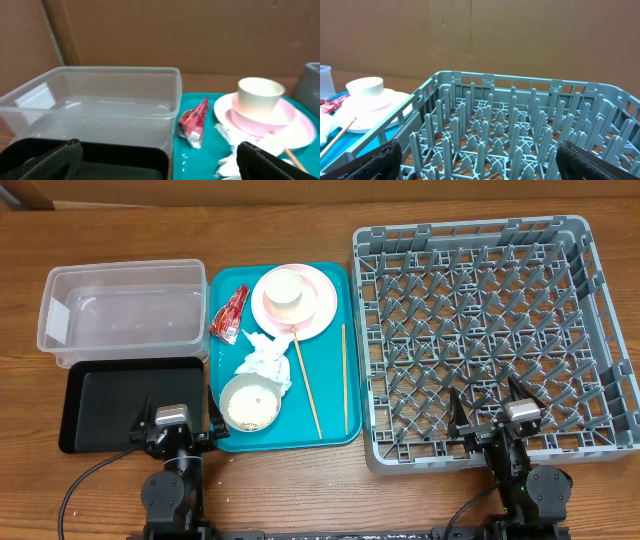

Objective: Sort waste into correct bins and load items into the dishwasher

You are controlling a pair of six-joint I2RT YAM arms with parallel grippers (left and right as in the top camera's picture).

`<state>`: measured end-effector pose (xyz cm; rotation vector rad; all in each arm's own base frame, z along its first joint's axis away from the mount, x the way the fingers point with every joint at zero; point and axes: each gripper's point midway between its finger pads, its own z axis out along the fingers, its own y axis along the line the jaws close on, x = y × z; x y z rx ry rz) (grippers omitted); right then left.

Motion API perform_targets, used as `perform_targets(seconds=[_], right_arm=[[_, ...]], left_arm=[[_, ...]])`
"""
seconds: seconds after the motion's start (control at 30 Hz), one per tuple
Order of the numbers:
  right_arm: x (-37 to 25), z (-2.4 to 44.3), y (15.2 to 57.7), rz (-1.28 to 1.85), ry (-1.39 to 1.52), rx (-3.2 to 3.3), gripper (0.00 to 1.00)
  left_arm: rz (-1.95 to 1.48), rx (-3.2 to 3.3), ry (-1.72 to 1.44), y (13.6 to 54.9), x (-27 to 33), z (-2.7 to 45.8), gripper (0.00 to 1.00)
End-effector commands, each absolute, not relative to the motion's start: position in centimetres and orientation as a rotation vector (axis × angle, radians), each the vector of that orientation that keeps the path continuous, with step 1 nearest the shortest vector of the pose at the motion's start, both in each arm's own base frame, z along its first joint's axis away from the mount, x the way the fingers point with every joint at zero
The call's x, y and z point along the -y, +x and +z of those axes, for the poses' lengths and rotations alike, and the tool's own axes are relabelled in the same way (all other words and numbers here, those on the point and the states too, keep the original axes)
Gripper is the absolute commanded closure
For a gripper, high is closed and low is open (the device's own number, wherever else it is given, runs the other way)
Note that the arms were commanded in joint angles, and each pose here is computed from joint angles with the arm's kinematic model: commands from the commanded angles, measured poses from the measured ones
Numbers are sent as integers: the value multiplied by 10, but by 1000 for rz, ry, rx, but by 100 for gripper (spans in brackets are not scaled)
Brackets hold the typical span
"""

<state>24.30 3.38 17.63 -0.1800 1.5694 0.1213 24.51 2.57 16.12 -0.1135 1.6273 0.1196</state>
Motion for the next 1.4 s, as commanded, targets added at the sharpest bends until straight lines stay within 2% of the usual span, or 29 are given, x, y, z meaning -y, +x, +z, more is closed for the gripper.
perform_targets(seconds=[0.0,0.07,0.17,0.43,0.6,0.93,1.13,1.17,1.27,1.37], right_arm=[[-34,174,243,125,-177,-1569,0],[-34,174,243,125,-177,-1569,0],[-34,174,243,125,-177,-1569,0],[-34,174,243,125,-177,-1569,0],[-34,174,243,125,-177,-1569,0],[-34,174,243,125,-177,-1569,0],[-34,174,243,125,-177,-1569,0],[-34,174,243,125,-177,-1569,0],[-34,174,243,125,-177,-1569,0],[-34,174,243,125,-177,-1569,0]], left_arm=[[-81,-1552,43,246,13,179,0],[-225,-1467,84,242,33,201,0],[-407,-1374,-19,234,38,237,0],[-462,-1390,1,214,46,313,0],[-472,-1576,103,227,61,346,0],[-608,-2364,3,282,72,310,0],[-725,-2594,-55,308,82,257,0],[-731,-2634,-71,310,82,247,2],[-746,-2738,-115,317,82,219,30],[-725,-2836,-141,319,82,194,47]])
